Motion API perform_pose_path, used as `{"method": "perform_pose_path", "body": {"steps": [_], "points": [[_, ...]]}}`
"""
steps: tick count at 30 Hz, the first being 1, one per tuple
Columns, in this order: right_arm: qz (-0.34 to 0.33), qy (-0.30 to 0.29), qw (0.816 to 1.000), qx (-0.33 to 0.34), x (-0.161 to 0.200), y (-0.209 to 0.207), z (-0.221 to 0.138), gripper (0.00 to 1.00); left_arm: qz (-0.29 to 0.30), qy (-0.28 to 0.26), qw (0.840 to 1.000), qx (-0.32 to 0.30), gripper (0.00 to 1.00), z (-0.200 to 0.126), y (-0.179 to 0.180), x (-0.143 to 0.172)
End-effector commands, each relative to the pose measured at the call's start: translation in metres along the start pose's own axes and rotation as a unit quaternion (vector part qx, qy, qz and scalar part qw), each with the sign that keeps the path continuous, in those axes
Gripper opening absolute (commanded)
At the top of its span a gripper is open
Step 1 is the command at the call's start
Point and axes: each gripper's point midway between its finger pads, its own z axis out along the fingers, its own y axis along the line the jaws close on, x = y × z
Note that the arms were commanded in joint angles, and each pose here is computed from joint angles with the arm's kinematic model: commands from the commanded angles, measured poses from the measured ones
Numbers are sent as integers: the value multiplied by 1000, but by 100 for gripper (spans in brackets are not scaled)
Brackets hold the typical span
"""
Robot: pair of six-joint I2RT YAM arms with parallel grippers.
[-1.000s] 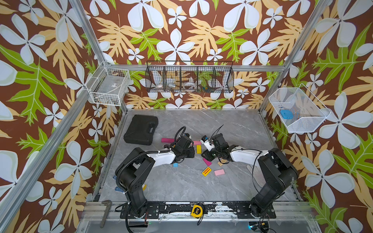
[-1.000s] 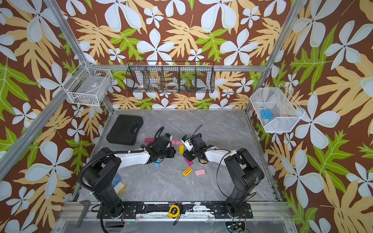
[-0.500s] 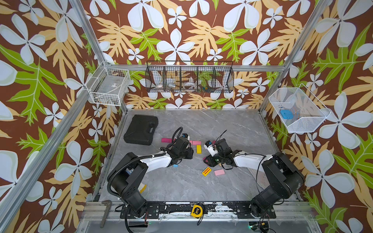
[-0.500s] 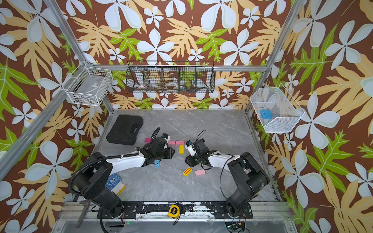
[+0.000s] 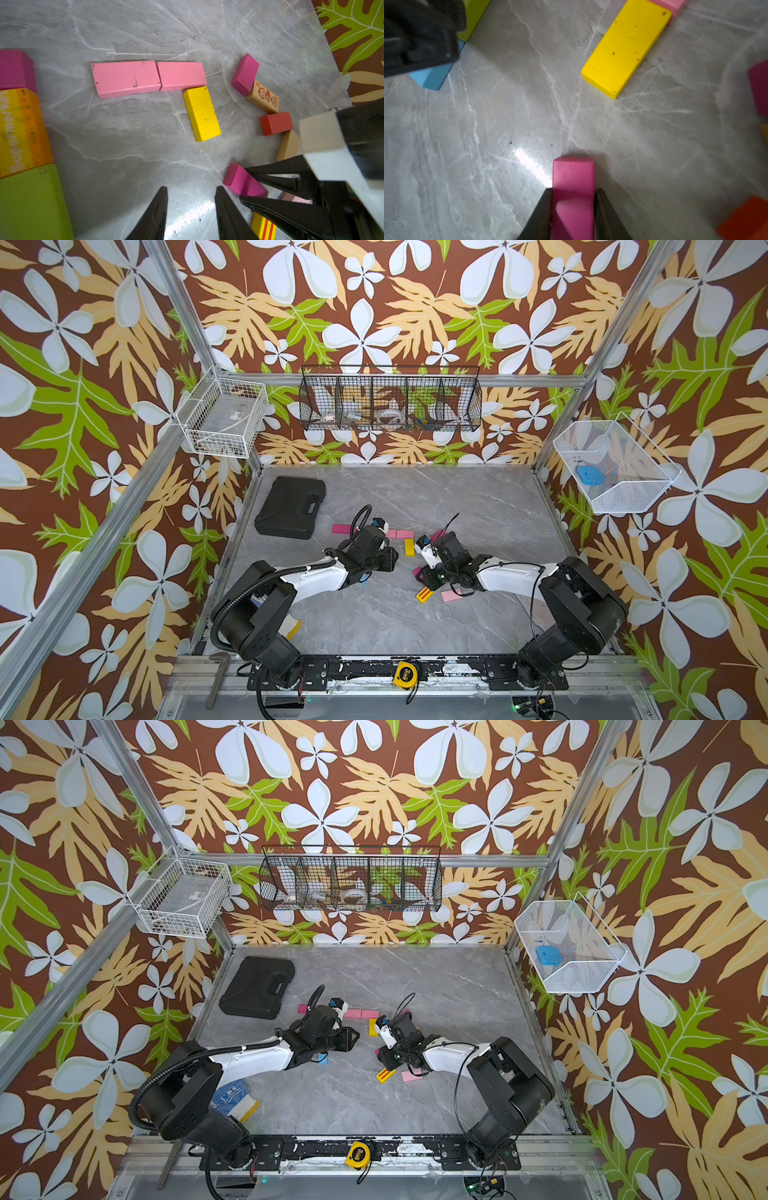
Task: Assemble the number 7 with building blocks
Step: Assemble the building block at the center of the board.
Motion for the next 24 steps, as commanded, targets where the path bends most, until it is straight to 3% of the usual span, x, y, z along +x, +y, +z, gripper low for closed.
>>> {"method": "perform_pose_path", "body": {"steps": [1, 11, 15, 20, 24], "points": [[31, 27, 999, 27, 14, -6, 3, 30, 4, -12, 1000, 10, 43, -4, -4, -4], [132, -8, 991, 14, 4, 0, 15, 29, 5, -20, 1000, 13, 52, -18, -1, 1], [142, -26, 989, 15, 2, -1, 10, 37, 9, -18, 1000, 14, 54, -19, -1, 2], [78, -49, 996, -7, -3, 8, -7, 44, 7, -13, 1000, 20, 59, -20, -4, 3], [22, -23, 999, 6, 8, 5, -15, 44, 2, -7, 1000, 27, 62, -20, -6, 6]]}}
